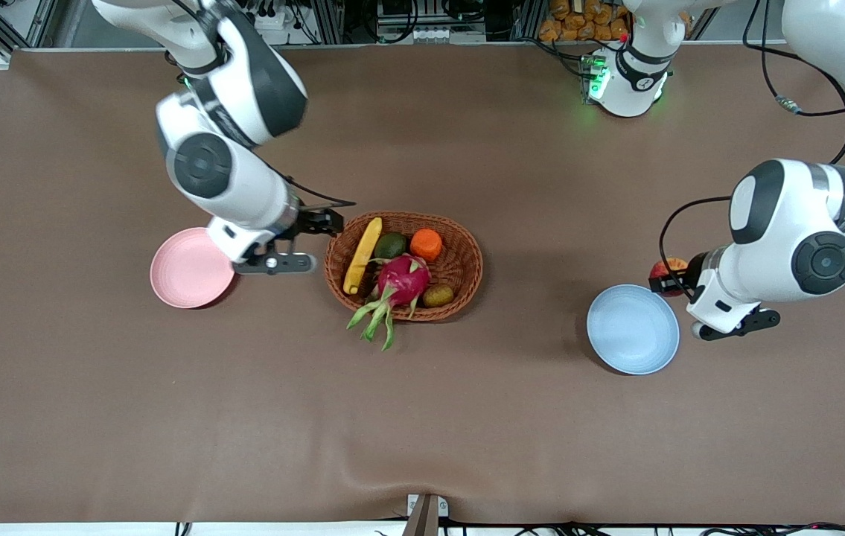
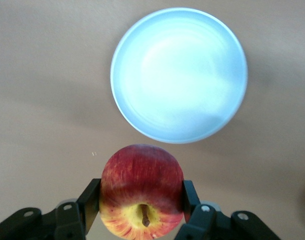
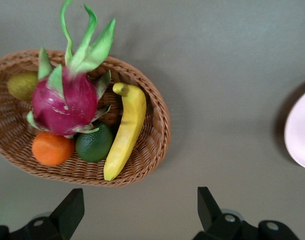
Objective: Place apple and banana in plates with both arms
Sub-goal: 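Carry the apple to the blue plate while the right gripper reaches the banana, then lower the apple onto the blue plate while the right gripper grasps the banana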
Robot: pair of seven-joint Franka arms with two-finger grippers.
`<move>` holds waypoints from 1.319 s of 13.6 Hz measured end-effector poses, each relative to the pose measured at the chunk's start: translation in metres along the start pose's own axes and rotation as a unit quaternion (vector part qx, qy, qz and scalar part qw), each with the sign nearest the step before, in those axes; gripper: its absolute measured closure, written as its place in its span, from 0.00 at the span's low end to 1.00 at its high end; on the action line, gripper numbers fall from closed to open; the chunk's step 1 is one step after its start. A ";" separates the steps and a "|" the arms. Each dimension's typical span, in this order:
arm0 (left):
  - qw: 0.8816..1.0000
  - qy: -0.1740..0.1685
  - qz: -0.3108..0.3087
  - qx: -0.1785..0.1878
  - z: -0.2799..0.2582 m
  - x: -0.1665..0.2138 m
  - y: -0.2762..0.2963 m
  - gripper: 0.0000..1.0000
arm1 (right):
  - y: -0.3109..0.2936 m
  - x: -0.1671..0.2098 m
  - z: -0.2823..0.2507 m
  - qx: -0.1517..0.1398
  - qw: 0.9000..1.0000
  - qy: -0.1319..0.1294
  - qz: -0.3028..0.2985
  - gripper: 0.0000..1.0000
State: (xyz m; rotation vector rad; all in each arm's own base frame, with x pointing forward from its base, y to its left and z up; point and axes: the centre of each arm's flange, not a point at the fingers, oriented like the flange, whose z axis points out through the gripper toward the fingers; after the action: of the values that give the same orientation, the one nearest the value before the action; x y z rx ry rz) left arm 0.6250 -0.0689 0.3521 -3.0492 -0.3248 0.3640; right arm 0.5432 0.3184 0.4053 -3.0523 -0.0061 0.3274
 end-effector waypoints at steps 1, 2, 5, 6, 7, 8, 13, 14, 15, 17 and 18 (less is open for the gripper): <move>1.000 0.005 0.002 -0.004 0.013 0.004 -0.006 0.30 | -0.002 0.003 0.016 -0.002 1.000 -0.005 0.003 0.00; 1.000 0.009 0.005 -0.009 0.025 0.008 -0.012 0.30 | -0.003 0.007 0.028 -0.003 1.000 -0.007 0.008 0.00; 1.000 0.018 0.005 -0.023 0.054 0.023 -0.021 0.30 | -0.002 0.018 0.062 0.002 1.000 -0.002 0.017 0.00; 0.999 0.021 0.005 -0.027 0.064 0.027 -0.020 0.30 | -0.002 0.021 0.076 0.004 1.000 -0.002 0.020 0.00; 0.999 0.022 0.006 -0.031 0.075 0.031 -0.017 0.30 | -0.002 0.024 0.089 0.006 1.000 -0.005 0.026 0.03; 0.999 0.022 0.008 -0.034 0.086 0.034 -0.014 0.30 | -0.002 0.027 0.101 0.007 0.999 -0.009 0.030 0.03; 0.999 0.015 0.018 -0.039 0.107 0.036 0.001 0.30 | -0.013 0.030 0.136 0.008 0.998 -0.010 0.057 0.25; 0.999 0.015 0.020 -0.039 0.107 0.035 0.004 0.30 | -0.016 0.030 0.141 0.007 0.998 -0.011 0.061 0.28; 0.999 0.014 0.022 -0.038 0.108 0.034 0.006 0.30 | -0.017 0.031 0.145 0.008 0.998 -0.009 0.064 0.28; 0.999 0.010 0.023 -0.038 0.113 0.035 0.007 0.30 | -0.016 0.033 0.154 0.009 0.997 -0.009 0.072 0.27; 0.999 0.008 0.023 -0.039 0.117 0.036 0.008 0.30 | -0.016 0.034 0.160 0.007 0.997 -0.011 0.081 0.28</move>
State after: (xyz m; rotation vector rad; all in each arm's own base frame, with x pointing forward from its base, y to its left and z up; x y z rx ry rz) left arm 0.6327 -0.0654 0.2296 -3.1377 -0.2752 0.3370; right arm 0.5431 0.3458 0.2433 -3.0410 0.2435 0.3698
